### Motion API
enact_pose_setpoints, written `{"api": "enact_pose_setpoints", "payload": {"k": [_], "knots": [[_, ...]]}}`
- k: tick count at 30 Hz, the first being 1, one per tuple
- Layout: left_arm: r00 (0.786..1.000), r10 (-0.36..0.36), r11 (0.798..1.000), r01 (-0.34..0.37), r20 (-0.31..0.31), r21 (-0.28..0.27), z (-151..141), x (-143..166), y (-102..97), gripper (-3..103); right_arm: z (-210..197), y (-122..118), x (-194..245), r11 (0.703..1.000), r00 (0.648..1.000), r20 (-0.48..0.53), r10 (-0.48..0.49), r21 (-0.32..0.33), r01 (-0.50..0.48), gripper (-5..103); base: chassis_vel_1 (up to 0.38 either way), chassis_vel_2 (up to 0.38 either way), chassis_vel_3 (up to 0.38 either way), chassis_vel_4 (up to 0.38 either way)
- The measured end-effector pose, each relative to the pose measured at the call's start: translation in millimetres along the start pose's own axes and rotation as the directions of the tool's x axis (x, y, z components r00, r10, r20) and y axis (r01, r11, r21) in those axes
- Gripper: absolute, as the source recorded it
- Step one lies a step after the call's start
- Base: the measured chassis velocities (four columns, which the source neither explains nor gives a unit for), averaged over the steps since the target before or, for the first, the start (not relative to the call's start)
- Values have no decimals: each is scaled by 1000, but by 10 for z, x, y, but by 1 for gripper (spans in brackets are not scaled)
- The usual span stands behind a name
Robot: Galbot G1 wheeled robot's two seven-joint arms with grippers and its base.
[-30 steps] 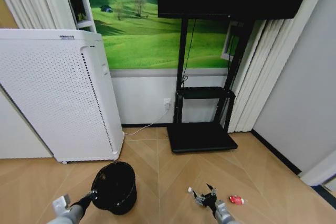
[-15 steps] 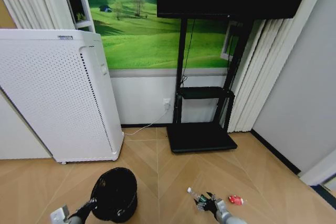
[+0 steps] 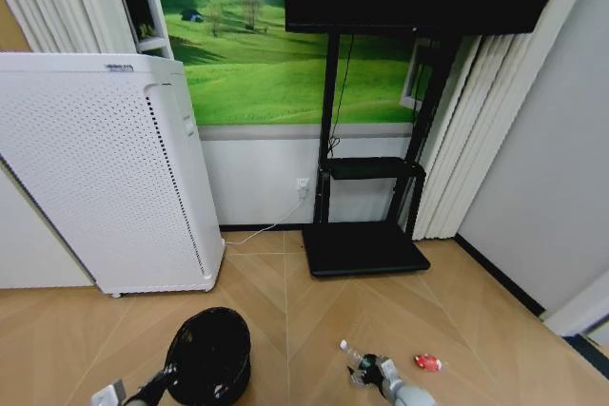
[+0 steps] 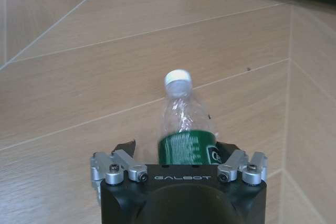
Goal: Pick up the trash bin and place the garbage on the floor into it.
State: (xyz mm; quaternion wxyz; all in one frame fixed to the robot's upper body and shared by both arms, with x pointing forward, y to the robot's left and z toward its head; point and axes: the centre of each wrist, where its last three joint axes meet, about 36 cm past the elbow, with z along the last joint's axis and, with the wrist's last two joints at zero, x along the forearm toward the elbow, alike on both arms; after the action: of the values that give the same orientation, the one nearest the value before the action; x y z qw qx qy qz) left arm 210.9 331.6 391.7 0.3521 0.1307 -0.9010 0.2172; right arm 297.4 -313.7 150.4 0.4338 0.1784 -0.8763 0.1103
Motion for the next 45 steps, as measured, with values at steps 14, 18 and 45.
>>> {"api": "enact_pose_setpoints", "payload": {"k": [14,18,45], "knots": [[1000,14,1000,-14,4,11,30,-11,0,3,-7,255,31,1000,999,31,-18,-21,19,45,0,0,0,0],[1000,13,1000,-13,8,10,16,2,14,3,35,241,108,999,999,45,-3,-45,5,25,0,0,0,0],[946,286,956,-272,152,-110,-534,-615,-34,3,-877,155,1577,999,718,694,-48,27,40,22,0,0,0,0]]}}
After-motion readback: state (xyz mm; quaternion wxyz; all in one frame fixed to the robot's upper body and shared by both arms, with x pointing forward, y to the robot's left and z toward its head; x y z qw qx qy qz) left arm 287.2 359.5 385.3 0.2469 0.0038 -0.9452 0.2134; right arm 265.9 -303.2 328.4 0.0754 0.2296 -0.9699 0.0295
